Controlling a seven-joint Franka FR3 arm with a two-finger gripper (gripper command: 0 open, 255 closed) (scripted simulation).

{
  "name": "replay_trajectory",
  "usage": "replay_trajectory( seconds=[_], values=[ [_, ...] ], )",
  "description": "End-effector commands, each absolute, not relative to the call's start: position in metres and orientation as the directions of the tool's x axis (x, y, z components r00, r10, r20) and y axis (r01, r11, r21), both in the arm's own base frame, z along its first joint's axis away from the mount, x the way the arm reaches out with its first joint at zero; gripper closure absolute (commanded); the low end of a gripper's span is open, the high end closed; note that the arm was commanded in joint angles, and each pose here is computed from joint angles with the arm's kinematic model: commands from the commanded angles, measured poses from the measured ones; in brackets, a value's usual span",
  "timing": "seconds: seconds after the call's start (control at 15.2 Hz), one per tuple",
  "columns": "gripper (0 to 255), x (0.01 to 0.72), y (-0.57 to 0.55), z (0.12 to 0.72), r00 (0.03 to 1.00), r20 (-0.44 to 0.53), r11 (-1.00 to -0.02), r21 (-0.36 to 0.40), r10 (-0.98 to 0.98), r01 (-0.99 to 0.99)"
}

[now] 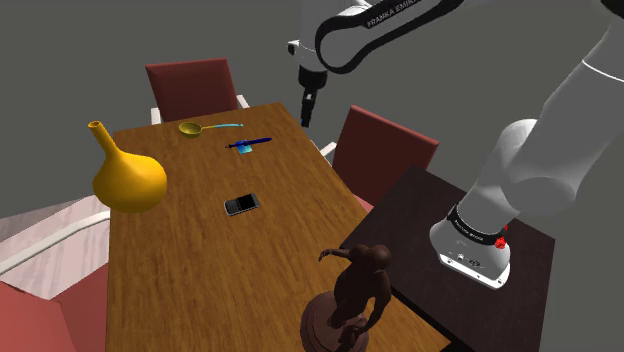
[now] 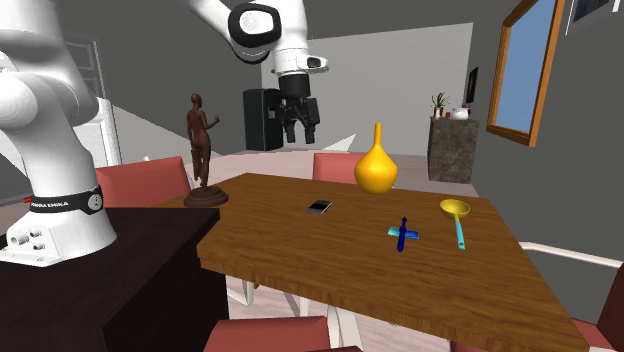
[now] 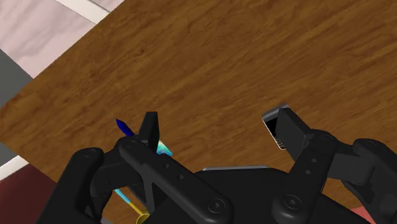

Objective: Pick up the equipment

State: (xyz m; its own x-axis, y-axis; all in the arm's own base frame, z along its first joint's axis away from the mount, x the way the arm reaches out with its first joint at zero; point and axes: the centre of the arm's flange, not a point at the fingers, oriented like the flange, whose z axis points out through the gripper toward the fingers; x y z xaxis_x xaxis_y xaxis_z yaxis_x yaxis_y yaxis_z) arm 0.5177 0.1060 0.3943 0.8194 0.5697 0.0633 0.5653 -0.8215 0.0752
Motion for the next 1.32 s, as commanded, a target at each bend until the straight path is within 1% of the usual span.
replay_trajectory(
  seconds=[0.0, 0.59, 1.25],
  values=[
    [0, 0.529, 0.121, 0.377, 0.784, 0.061, -0.786, 0.075, 0.618, 0.614],
    [0, 0.565, 0.200, 0.297, 0.598, 0.046, -0.600, 0.071, 0.800, 0.797],
    [0, 0.579, 0.293, 0.208, 0.344, 0.032, -0.346, 0.062, 0.938, 0.936]
  ],
)
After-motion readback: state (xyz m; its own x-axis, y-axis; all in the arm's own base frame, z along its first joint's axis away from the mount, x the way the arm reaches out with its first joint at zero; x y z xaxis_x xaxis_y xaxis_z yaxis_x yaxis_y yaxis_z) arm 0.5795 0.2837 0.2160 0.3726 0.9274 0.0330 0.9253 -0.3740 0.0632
